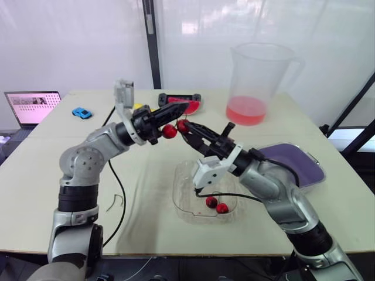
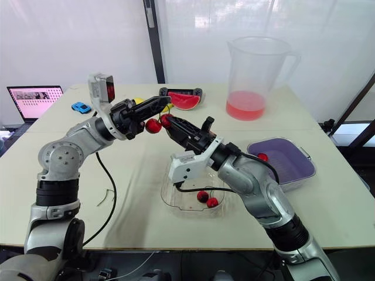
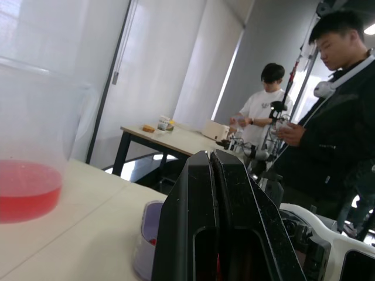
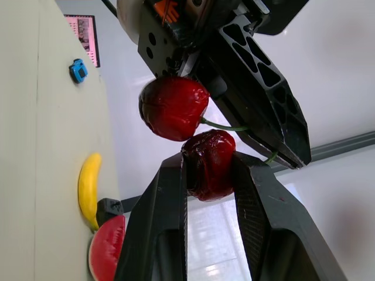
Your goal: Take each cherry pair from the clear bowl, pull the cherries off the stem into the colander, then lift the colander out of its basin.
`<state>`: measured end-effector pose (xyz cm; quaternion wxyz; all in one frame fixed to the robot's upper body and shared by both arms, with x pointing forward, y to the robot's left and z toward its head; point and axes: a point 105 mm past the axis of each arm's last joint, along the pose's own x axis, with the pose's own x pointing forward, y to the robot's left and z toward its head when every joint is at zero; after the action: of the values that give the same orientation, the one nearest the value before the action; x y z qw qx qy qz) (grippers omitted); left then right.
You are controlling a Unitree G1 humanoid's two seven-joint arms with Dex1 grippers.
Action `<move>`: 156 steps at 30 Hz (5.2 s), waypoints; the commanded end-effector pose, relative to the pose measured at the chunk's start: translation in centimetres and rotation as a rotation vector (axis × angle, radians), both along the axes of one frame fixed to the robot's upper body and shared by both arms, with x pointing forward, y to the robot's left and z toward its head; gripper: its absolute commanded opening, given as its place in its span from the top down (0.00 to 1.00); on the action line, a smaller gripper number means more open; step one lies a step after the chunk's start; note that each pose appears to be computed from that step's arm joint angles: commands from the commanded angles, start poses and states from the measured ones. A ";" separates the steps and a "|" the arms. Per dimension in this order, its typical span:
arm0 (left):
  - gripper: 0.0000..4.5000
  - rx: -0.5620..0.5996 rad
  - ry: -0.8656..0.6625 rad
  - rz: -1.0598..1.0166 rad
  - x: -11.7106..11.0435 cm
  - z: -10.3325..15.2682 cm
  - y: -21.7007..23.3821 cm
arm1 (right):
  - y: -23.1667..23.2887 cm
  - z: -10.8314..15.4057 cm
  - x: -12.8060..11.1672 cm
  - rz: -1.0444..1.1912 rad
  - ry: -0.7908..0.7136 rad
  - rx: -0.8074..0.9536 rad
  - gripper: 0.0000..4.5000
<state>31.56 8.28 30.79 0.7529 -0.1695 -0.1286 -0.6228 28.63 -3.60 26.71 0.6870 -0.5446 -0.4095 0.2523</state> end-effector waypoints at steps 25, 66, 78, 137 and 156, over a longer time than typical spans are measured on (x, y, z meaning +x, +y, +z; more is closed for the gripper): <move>1.00 0.079 0.019 -0.207 -3.5 -1.2 -1.5 | -3.5 -0.2 -2.7 0.604 1.378 0.533 0.03; 1.00 0.098 -0.002 -0.195 -3.3 -0.8 -1.6 | -1.6 -0.7 -3.0 0.614 1.483 0.542 0.96; 1.00 0.082 -0.008 -0.166 -2.9 -0.6 -1.2 | -3.4 -4.5 -3.4 0.442 1.581 0.410 0.96; 1.00 0.014 0.008 -0.142 -2.8 -1.0 -2.9 | 1.3 0.3 -2.0 0.635 1.526 0.498 0.16; 1.00 0.009 0.004 -0.143 -2.8 -1.1 -3.0 | 0.3 -0.4 -0.8 0.567 1.530 0.539 0.87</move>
<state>29.77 5.85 28.86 0.7236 -0.1868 -0.0951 -0.6576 27.68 -3.01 25.39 0.7845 0.0826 0.0236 0.6141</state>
